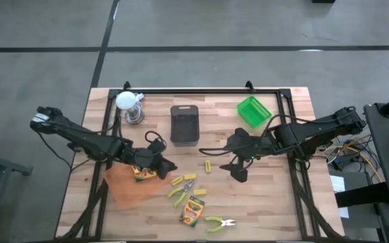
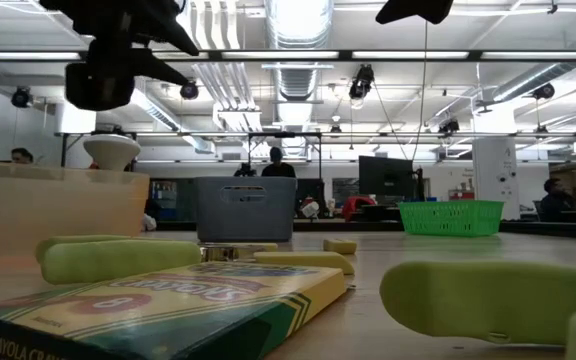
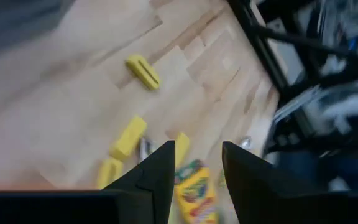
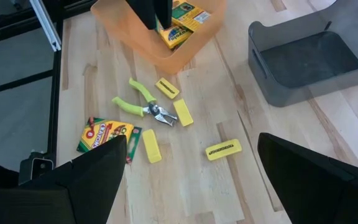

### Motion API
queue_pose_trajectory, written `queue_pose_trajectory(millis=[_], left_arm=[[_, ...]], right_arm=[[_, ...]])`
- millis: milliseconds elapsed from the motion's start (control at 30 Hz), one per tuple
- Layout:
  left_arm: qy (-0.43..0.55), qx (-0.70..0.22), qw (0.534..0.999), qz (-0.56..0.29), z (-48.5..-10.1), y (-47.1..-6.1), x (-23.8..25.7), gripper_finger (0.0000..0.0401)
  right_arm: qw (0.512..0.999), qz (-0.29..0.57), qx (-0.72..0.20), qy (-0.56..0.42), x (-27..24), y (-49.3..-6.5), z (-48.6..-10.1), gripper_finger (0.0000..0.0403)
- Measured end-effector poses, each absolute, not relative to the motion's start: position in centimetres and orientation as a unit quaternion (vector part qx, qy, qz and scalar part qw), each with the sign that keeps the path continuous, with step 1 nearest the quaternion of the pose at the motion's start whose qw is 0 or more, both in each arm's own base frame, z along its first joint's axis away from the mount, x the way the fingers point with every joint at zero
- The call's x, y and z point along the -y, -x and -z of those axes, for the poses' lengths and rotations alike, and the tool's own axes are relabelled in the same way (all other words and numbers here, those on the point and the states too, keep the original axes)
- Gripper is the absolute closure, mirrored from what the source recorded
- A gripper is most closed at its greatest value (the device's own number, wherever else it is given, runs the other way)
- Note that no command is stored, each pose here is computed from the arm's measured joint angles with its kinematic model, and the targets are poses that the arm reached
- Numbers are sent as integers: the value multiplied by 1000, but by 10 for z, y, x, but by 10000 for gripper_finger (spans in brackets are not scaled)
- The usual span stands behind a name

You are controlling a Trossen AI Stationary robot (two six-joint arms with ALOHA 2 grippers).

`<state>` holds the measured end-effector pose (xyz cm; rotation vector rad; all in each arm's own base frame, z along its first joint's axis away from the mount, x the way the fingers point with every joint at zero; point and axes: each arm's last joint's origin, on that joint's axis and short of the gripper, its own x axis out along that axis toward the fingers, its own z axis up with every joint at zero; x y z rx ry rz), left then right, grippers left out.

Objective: Pick & Place School Supplies
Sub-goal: Put the pack of crayons into the orange bin

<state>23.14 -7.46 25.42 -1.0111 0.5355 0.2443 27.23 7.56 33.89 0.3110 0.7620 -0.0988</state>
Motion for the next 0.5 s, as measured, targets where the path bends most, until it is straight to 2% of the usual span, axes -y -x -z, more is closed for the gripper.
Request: queue_pose_trajectory(millis=[167,267,367,500], left_arm=[[572,-228,780,-107,-259,-235,78,264],[576,-214,785,-78,-262,-239,85,263],[490,-213,844,-37,-259,-245,93,264],[258,-210,942,39,-251,-253,107,265]], right_arm=[[915,48,-370,-151,-76,-272,-339,48],[915,48,-370,-151,-76,-272,-339,48],[915,48,-370,-151,-76,-272,-339,48],[915,48,-370,-151,-76,-272,-339,48]])
